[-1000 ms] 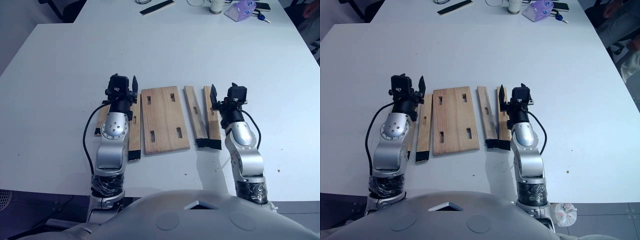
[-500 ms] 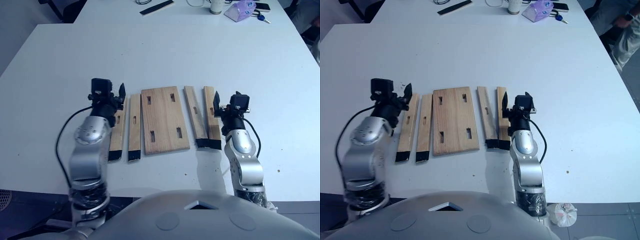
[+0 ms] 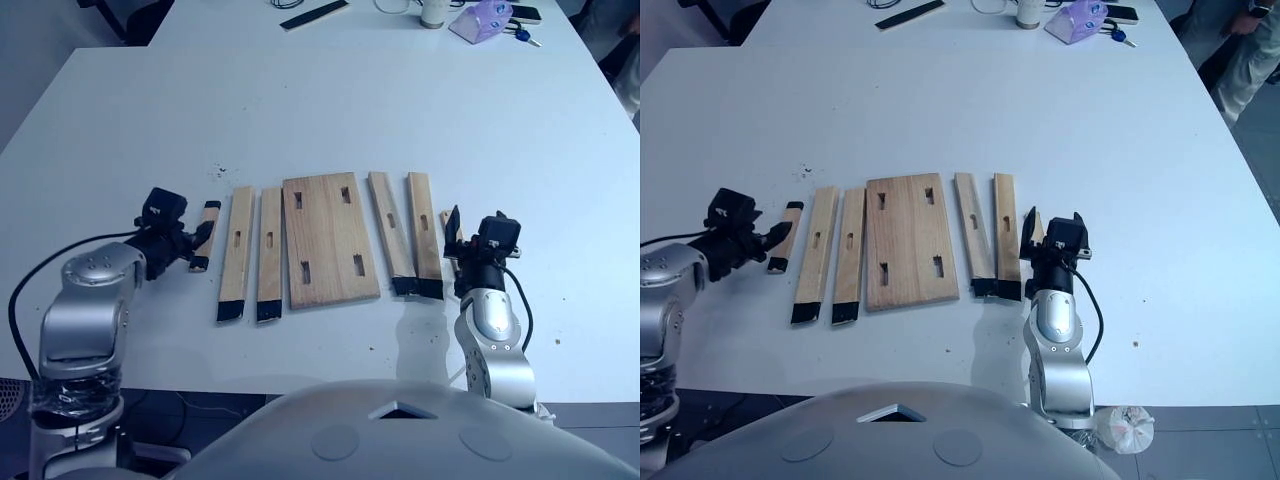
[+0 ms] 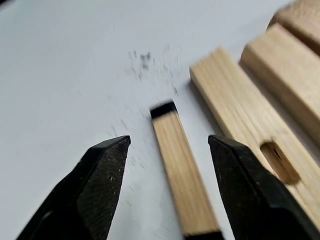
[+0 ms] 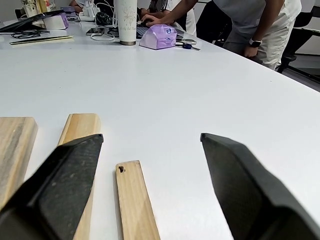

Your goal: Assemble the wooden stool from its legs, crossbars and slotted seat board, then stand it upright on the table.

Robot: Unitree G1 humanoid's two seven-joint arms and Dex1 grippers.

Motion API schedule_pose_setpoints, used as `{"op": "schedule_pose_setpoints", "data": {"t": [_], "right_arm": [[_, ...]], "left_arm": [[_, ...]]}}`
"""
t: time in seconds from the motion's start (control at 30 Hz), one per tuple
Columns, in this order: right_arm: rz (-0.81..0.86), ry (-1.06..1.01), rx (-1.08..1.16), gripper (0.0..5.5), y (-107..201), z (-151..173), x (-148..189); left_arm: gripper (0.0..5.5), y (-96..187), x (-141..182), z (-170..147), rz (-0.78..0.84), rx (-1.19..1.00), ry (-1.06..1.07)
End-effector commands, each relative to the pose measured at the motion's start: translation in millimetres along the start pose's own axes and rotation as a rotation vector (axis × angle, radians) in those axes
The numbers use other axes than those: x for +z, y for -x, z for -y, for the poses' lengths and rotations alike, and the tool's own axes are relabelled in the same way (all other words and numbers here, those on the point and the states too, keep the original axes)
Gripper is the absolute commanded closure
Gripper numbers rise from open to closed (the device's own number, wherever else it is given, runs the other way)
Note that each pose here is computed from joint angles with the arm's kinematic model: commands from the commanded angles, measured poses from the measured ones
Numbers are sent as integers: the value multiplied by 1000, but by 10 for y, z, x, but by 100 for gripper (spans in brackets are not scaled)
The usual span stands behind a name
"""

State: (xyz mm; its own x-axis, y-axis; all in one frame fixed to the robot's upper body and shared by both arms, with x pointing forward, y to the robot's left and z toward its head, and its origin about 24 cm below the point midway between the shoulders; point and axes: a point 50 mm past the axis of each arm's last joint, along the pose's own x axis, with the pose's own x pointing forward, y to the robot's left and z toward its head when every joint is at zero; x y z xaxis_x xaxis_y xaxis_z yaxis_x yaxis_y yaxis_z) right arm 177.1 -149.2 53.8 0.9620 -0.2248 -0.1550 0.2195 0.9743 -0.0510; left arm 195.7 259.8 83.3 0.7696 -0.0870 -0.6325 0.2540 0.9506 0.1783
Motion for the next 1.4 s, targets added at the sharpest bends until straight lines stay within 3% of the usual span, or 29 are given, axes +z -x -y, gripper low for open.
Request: {"op": "schedule_pose_setpoints", "data": {"t": [0.03, 0.27, 0.63, 0.83, 0.9, 0.97, 1.03, 1.1, 1.17, 1.23, 1.3, 1.4], "right_arm": [[10, -1, 10, 189, -19, 13, 52], [10, 14, 31, 189, -35, 31, 74], [-5, 25, 57, 189, -17, 13, 74], [-8, 22, 54, 189, -9, 19, 75], [9, 29, 53, 189, -29, 45, 110], [75, 38, 57, 189, -77, 112, 239], [178, 30, 80, 189, -161, 206, 445], [252, -29, 125, 189, -237, 313, 656], [284, -154, 221, 189, -301, 335, 825], [292, -345, 473, 189, -308, 213, 996], [271, -483, 880, 189, -166, 59, 1181], [242, -476, 1400, 189, 168, 72, 1396]], "left_arm": [[260, 20, -134, 69, -60, 27, 45], [260, 48, -313, 139, -198, 68, 105], [418, -17, -401, 135, -242, 112, 128], [420, -67, -344, 55, -199, 176, 86], [420, -110, -121, 4, -63, 175, 141], [420, -116, 342, -77, 197, 171, 122], [420, -1, 888, -34, 496, 114, 10], [420, 191, 1314, 201, 756, -29, -176], [420, 303, 1457, 442, 870, -210, -313], [420, 329, 1427, 622, 880, -471, -232], [420, 369, 1383, 740, 862, -737, -67], [420, 434, 1462, 810, 888, -918, 65]]}}
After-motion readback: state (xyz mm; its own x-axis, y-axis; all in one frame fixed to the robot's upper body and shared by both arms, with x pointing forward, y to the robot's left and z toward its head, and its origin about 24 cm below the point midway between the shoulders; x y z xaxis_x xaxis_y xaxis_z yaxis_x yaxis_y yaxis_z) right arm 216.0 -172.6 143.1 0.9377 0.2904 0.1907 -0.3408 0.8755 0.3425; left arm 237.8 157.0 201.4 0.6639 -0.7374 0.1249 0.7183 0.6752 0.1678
